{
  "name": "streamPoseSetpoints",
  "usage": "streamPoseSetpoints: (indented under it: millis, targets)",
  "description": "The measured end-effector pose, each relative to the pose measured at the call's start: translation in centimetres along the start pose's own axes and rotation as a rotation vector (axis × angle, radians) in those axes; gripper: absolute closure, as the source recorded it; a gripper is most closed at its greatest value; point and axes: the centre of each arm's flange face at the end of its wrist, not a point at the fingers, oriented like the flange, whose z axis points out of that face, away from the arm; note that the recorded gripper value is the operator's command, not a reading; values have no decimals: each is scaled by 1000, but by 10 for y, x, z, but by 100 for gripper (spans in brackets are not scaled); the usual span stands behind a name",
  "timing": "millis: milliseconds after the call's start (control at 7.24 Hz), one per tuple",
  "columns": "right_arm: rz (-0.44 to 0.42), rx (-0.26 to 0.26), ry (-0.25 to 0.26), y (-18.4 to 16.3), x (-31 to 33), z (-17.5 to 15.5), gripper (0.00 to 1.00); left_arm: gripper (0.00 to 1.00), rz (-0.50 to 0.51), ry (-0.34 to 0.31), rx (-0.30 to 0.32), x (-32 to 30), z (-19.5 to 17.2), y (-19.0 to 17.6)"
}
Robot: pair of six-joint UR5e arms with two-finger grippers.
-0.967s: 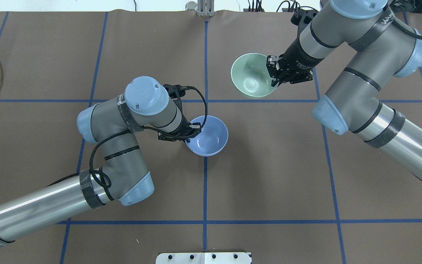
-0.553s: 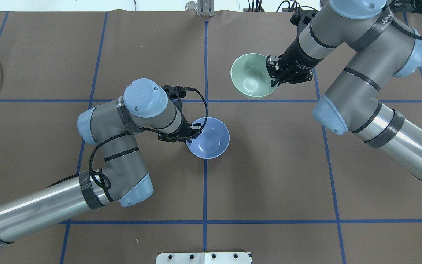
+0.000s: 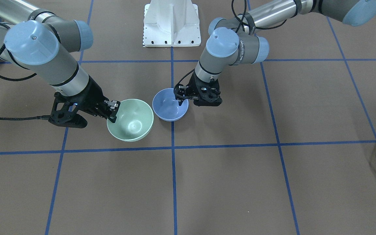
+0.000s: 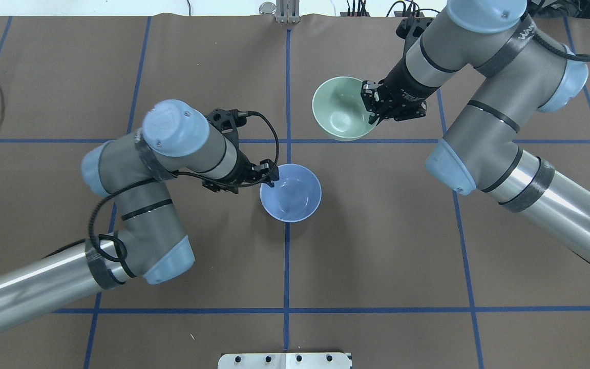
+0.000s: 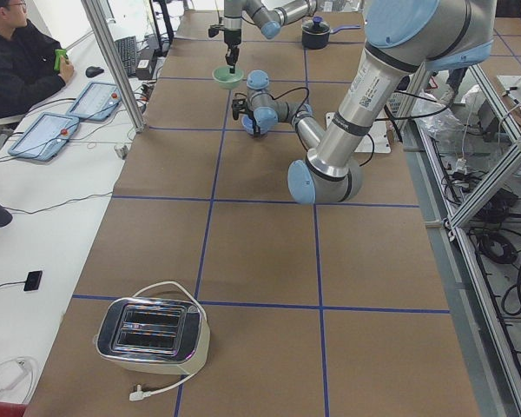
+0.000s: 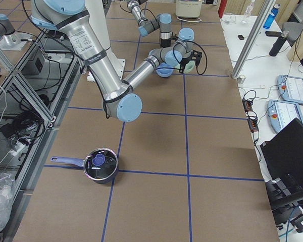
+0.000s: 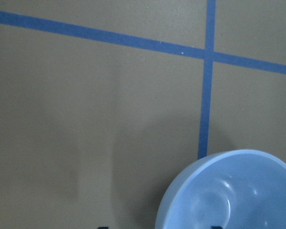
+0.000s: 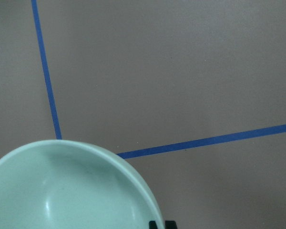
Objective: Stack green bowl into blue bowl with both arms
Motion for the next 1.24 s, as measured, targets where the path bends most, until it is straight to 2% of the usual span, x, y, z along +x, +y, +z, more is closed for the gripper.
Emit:
streamPoseSetpoints:
  millis: [276,691,967,1244]
  targets:
    - [17,7,4,42,-28,29,100,3,18,38,-8,-64,-77,-51]
    - [19,25,10,116,-70,75,100,3,154,23,27,-247,-204,-112]
    - [4,20,13,144,-72,93,100,3,218,9,83,-363,-281,-124]
    - [-14,18,1,151,-54,106,100,3,253,-30,140,-445,-326,-113]
